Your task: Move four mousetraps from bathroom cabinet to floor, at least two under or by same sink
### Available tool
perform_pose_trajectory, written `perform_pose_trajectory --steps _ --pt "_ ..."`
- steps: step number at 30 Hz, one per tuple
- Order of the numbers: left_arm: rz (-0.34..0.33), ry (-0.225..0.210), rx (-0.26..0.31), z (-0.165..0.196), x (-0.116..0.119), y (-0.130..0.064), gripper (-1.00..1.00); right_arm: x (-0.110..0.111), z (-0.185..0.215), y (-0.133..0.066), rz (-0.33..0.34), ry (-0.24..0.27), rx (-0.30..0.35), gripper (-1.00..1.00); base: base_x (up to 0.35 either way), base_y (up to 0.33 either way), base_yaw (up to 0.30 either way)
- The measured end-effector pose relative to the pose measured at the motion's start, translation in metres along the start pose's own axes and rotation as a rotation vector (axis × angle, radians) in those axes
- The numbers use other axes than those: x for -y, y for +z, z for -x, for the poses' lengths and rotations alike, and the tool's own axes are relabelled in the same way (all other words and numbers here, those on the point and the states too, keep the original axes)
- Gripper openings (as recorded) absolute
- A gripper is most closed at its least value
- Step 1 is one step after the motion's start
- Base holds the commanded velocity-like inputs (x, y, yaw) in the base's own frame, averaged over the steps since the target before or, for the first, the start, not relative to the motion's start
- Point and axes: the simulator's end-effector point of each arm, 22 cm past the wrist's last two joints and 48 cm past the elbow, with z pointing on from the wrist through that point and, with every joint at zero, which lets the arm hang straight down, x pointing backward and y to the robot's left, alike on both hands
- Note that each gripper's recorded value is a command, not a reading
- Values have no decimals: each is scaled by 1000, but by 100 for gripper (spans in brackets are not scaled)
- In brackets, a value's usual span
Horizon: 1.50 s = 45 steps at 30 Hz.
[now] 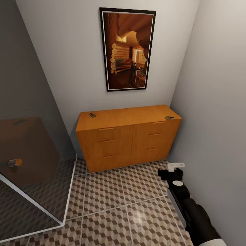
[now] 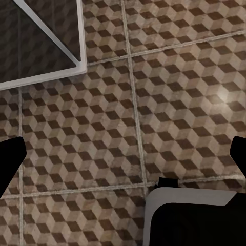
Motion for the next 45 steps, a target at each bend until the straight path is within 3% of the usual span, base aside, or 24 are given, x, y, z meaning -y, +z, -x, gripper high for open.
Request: perform_pose_trajectory --steps 22,34,45 --pt "0 1 -1 -1 -1 0 100 15 57 -31 -19 -1 30 100 0 0 0" --pt "1 2 -1 -1 -2 0 100 26 130 -33 -35 -3 56 100 0 0 0" --pt "-1 1 -1 -1 0 0 100 39 215 -42 -53 14 132 100 0 0 0"
